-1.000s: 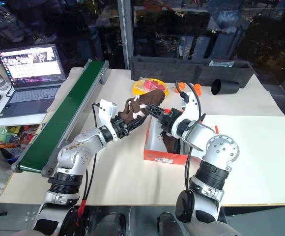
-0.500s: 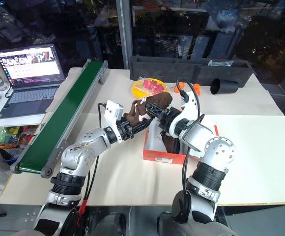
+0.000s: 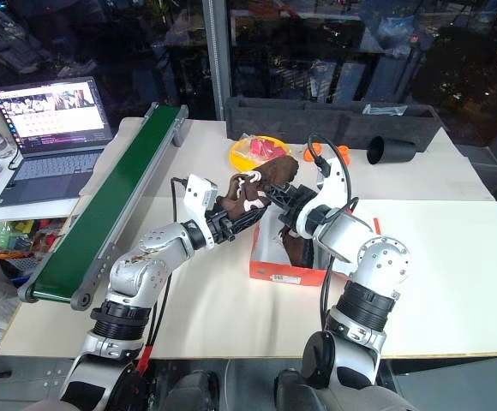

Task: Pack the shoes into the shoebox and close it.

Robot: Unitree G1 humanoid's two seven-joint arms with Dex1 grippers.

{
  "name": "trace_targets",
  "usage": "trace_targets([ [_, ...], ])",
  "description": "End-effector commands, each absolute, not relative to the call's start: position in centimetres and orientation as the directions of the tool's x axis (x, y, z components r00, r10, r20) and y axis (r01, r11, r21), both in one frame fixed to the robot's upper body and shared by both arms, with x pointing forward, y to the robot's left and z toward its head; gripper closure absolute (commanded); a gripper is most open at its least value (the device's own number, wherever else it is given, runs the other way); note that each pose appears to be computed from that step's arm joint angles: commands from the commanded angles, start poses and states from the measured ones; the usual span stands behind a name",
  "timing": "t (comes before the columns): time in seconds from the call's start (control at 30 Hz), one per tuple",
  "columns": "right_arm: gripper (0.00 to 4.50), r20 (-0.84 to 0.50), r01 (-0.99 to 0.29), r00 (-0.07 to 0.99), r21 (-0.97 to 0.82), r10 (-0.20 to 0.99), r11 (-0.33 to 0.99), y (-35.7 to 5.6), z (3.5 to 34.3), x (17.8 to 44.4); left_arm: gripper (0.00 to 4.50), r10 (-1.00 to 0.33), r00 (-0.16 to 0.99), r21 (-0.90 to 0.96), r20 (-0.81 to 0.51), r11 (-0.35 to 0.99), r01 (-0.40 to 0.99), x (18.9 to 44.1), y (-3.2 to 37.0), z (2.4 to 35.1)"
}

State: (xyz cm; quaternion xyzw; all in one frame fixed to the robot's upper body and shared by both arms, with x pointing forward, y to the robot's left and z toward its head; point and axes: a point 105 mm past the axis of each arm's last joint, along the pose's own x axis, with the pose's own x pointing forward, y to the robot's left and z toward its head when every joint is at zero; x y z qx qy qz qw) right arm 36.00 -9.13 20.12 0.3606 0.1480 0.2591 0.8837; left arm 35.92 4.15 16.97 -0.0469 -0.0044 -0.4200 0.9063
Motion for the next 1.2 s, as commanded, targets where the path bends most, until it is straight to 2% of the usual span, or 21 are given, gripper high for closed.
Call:
trace_targets([
  [0.03, 3.68, 0.012, -0.379, 0.847, 0.714, 0.531, 0.589, -9.7, 22.1, 36.2, 1.79, -0.789, 0.609, -0.028, 0.088, 0.609, 0.793, 35.3, 3.3, 18.3],
  [0.07, 3.68, 0.013, -0.368, 0.856, 0.717, 0.517, 0.592, -9.9, 22.2, 36.3, 1.79, -0.788, 0.609, -0.027, 0.088, 0.610, 0.792, 35.3, 3.3, 18.3],
  [0.1, 3.96, 0.016, -0.362, 0.860, 0.723, 0.511, 0.588, -9.9, 22.2, 36.3, 1.79, -0.787, 0.610, -0.025, 0.087, 0.611, 0.791, 35.4, 3.3, 18.3],
  [0.17, 4.04, 0.022, -0.366, 0.859, 0.725, 0.512, 0.583, -9.8, 22.3, 36.2, 1.79, -0.787, 0.611, -0.022, 0.088, 0.611, 0.791, 35.4, 3.3, 18.4],
  [0.4, 4.06, 0.003, -0.371, 0.863, 0.683, 0.506, 0.629, -9.7, 22.1, 36.1, 1.79, -0.802, 0.591, -0.011, 0.089, 0.592, 0.806, 35.1, 3.3, 18.5],
  [0.43, 4.06, -0.003, -0.360, 0.870, 0.679, 0.493, 0.640, -9.9, 22.0, 36.3, 0.90, -0.807, 0.587, 0.028, 0.070, 0.590, 0.807, 34.9, 3.3, 18.2],
  [0.47, 4.06, -0.007, -0.350, 0.877, 0.677, 0.481, 0.648, -10.2, 21.9, 36.4, 0.77, -0.810, 0.584, 0.065, 0.052, 0.586, 0.807, 34.8, 3.3, 18.0],
  [0.5, 4.06, -0.009, -0.339, 0.884, 0.675, 0.467, 0.655, -10.5, 21.9, 36.5, 0.32, -0.814, 0.579, 0.095, 0.031, 0.579, 0.809, 34.7, 3.4, 17.6],
  [0.53, 4.06, -0.009, -0.324, 0.895, 0.674, 0.447, 0.663, -10.9, 21.9, 36.7, 0.08, -0.818, 0.574, 0.110, 0.014, 0.572, 0.813, 34.6, 3.5, 17.3],
  [0.63, 4.06, 0.000, -0.219, 0.949, 0.722, 0.315, 0.657, -14.3, 22.5, 37.9, 0.08, -0.807, 0.589, 0.140, -0.037, 0.579, 0.803, 34.8, 5.0, 16.0],
  [0.73, 4.06, -0.036, -0.167, 0.963, 0.695, 0.266, 0.699, -16.2, 22.8, 38.5, 0.08, -0.802, 0.591, 0.171, -0.089, 0.572, 0.802, 34.7, 6.0, 14.8],
  [0.87, 4.06, -0.239, -0.143, 0.915, 0.558, 0.323, 0.817, -16.7, 21.1, 38.7, 0.08, -0.818, 0.555, 0.206, -0.151, 0.523, 0.827, 33.8, 6.6, 13.1],
  [1.1, 4.06, -0.449, -0.187, 0.793, 0.463, 0.412, 0.866, -15.3, 18.8, 38.3, 0.08, -0.826, 0.541, 0.212, -0.158, 0.507, 0.835, 33.7, 6.5, 12.6],
  [1.2, 4.06, -0.492, -0.207, 0.760, 0.436, 0.424, 0.876, -14.7, 18.0, 38.1, 0.08, -0.825, 0.544, 0.208, -0.156, 0.511, 0.834, 33.6, 6.3, 12.4],
])
